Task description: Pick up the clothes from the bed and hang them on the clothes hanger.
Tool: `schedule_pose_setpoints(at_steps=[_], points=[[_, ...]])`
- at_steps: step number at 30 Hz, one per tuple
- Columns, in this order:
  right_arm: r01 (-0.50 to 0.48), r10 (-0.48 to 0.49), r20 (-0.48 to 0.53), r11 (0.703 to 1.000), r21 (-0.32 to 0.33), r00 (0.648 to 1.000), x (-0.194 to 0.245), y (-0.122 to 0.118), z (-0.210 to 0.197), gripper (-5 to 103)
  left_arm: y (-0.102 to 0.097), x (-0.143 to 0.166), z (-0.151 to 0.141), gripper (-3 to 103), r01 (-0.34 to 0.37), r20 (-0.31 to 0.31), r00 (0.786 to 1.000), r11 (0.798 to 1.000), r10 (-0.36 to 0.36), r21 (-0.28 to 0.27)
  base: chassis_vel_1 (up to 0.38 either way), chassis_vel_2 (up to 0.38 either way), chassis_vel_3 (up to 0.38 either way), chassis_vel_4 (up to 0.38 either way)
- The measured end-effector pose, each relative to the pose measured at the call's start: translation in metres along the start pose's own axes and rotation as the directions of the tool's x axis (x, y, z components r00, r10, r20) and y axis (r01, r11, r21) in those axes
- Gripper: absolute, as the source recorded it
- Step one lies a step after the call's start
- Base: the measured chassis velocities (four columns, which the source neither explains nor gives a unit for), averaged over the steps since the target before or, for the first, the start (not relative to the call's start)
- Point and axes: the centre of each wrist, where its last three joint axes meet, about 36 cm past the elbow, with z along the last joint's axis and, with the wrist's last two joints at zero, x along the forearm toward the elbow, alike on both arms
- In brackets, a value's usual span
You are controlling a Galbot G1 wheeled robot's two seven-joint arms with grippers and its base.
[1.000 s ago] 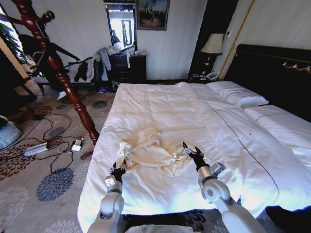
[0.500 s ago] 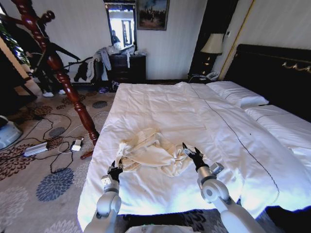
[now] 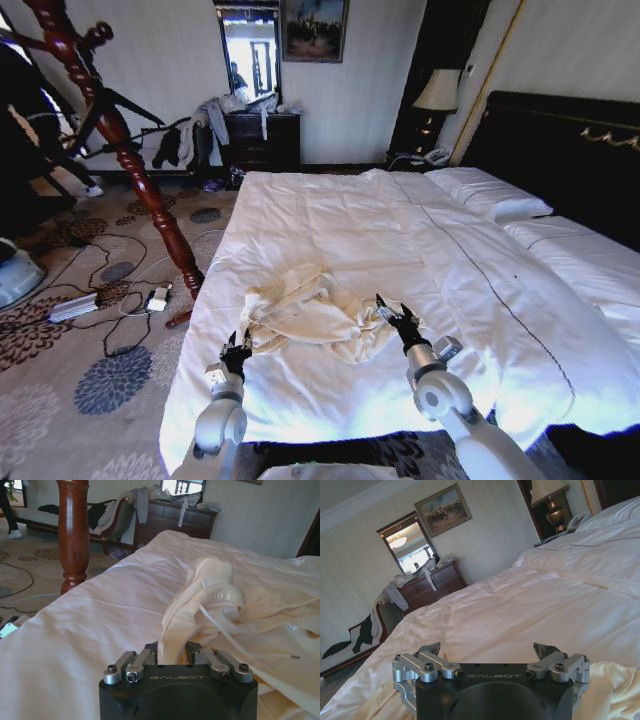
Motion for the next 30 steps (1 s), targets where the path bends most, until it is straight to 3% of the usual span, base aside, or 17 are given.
schedule_pose_setpoints(at_steps=[3, 5, 6, 11, 15, 18, 21, 23, 26, 29, 30], points=[[-0.006, 0.006, 0.003, 1.000, 0.006, 1.000, 0.003, -0.002, -0.003, 100, -0.001, 0.000, 0.000, 15, -0.004, 0.003, 1.000, 1.000, 0.004, 0.003, 0.000, 0.000, 0.000, 0.000], [-0.006, 0.006, 0.004, 1.000, 0.007, 1.000, 0.003, -0.002, -0.003, 100, -0.001, -0.001, 0.000, 15, -0.005, 0.004, 1.000, 1.000, 0.005, 0.003, 0.000, 0.000, 0.000, 0.000], [-0.011, 0.011, 0.007, 1.000, 0.009, 1.000, 0.004, -0.003, -0.005, 100, 0.000, -0.001, 0.000, 4, -0.005, 0.006, 1.000, 1.000, 0.005, 0.002, 0.000, 0.000, 0.000, 0.000], [-0.028, 0.028, 0.013, 0.999, 0.017, 1.000, 0.003, -0.007, -0.008, 100, 0.001, -0.001, -0.003, 0, -0.011, 0.026, 1.000, 1.000, 0.011, 0.006, 0.000, 0.000, 0.000, 0.000], [-0.044, 0.044, 0.017, 0.999, 0.028, 0.999, 0.001, -0.011, -0.011, 100, 0.009, 0.007, -0.020, 0, -0.062, 0.079, 0.995, 0.998, 0.061, 0.006, 0.000, 0.000, 0.000, 0.000], [-0.045, 0.044, 0.019, 0.998, 0.039, 0.999, 0.000, -0.014, -0.013, 100, 0.033, 0.022, -0.049, 0, -0.113, 0.154, 0.981, 0.993, 0.115, -0.022, 0.000, 0.000, 0.000, 0.000], [-0.036, 0.035, 0.026, 0.999, 0.039, 0.999, -0.001, -0.014, -0.014, 100, 0.045, 0.030, -0.064, 0, -0.119, 0.192, 0.974, 0.993, 0.121, -0.024, 0.000, 0.000, 0.000, 0.000], [0.009, -0.011, 0.055, 0.999, 0.034, 0.998, -0.001, -0.009, -0.013, 100, 0.060, 0.034, -0.065, 0, -0.076, 0.193, 0.978, 0.997, 0.079, -0.023, 0.000, 0.000, 0.000, 0.000], [0.045, -0.049, 0.071, 0.998, 0.050, 0.996, -0.001, -0.006, -0.011, 100, 0.065, 0.034, -0.057, 0, -0.037, 0.179, 0.983, 0.999, 0.041, -0.022, 0.000, 0.000, 0.000, 0.000], [0.134, -0.142, 0.040, 0.979, 0.155, 0.989, -0.002, -0.003, -0.008, 100, 0.068, 0.031, -0.033, 0, 0.087, 0.137, 0.987, 0.996, -0.088, 0.011, 0.000, 0.000, 0.000, 0.000], [0.134, -0.142, 0.040, 0.979, 0.155, 0.989, -0.002, -0.003, -0.008, 100, 0.068, 0.031, -0.033, 0, 0.087, 0.137, 0.987, 0.996, -0.088, 0.011, 0.000, 0.000, 0.000, 0.000]])
